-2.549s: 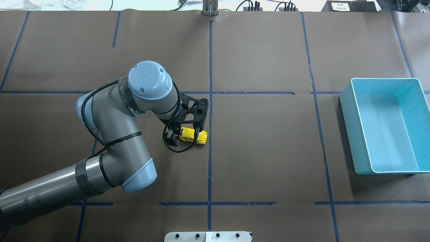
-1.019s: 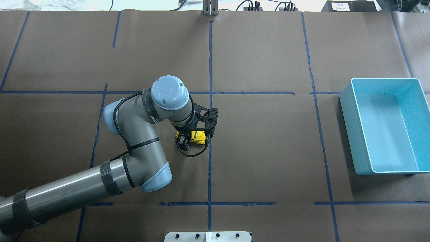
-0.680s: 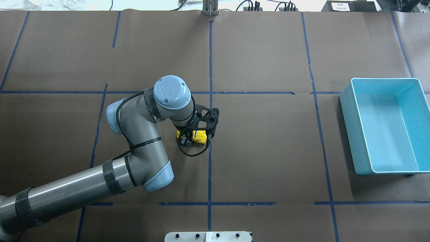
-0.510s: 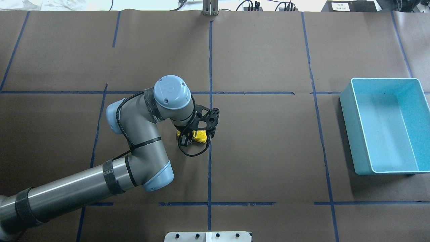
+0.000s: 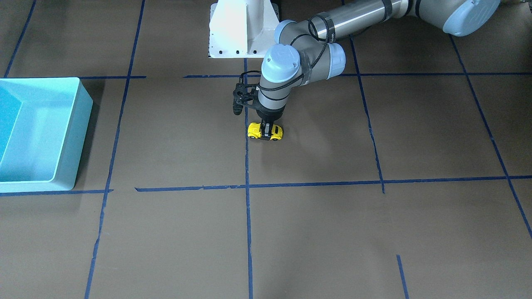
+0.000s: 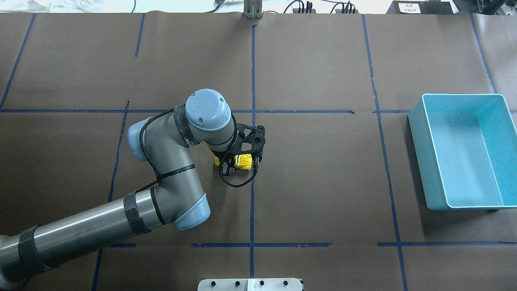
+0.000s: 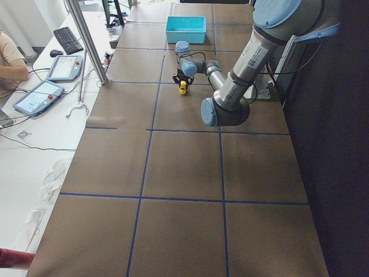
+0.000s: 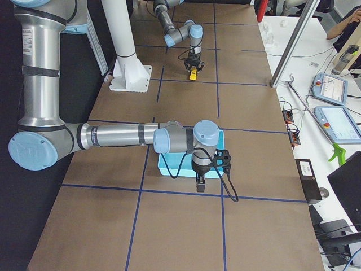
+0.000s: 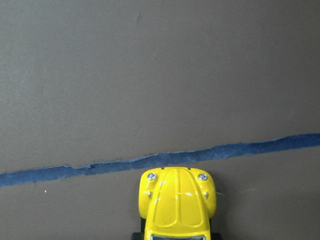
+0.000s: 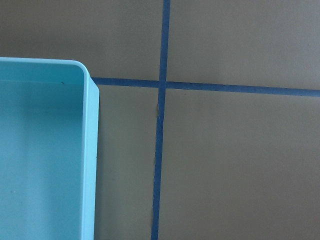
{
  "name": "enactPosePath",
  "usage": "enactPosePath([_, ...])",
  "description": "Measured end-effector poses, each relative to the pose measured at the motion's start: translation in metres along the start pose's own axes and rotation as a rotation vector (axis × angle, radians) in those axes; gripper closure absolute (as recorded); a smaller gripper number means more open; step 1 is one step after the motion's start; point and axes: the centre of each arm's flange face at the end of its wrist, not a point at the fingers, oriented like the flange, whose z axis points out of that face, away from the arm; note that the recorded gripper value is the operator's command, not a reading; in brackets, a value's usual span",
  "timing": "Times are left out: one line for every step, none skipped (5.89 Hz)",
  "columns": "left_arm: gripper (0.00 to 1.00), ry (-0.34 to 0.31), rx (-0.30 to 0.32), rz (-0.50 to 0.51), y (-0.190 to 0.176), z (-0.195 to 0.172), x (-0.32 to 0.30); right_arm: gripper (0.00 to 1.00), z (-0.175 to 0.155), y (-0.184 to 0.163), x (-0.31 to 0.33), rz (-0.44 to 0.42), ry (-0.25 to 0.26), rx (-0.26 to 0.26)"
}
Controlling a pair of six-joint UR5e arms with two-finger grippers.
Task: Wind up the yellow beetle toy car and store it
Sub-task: 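Drag the pressed car backward toward the robot with the left gripper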
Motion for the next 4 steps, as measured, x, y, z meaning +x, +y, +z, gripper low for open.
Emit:
enactPosePath([0.63, -0.004, 0.006, -0.030, -0.0024, -0.0020, -0.0005, 0.00, 0.0000, 0.0000, 0.0000, 0.001, 0.000, 0.000])
enactPosePath([0.63, -0.010, 0.011, -0.036, -0.0047, -0.0035, -0.0011, 0.00, -0.0001, 0.0000, 0.0000, 0.001, 0.000, 0.000])
enactPosePath([0.63, -0.016, 0.019, -0.034, -0.0083, -0.0056, -0.0021, 0.00, -0.0004, 0.0000, -0.0003, 0.000, 0.000, 0.001])
enactPosePath([0.63, -0.021, 0.027, -0.031, -0.0115, -0.0064, -0.0034, 0.00, -0.0004, -0.0001, -0.0004, 0.000, 0.000, 0.001])
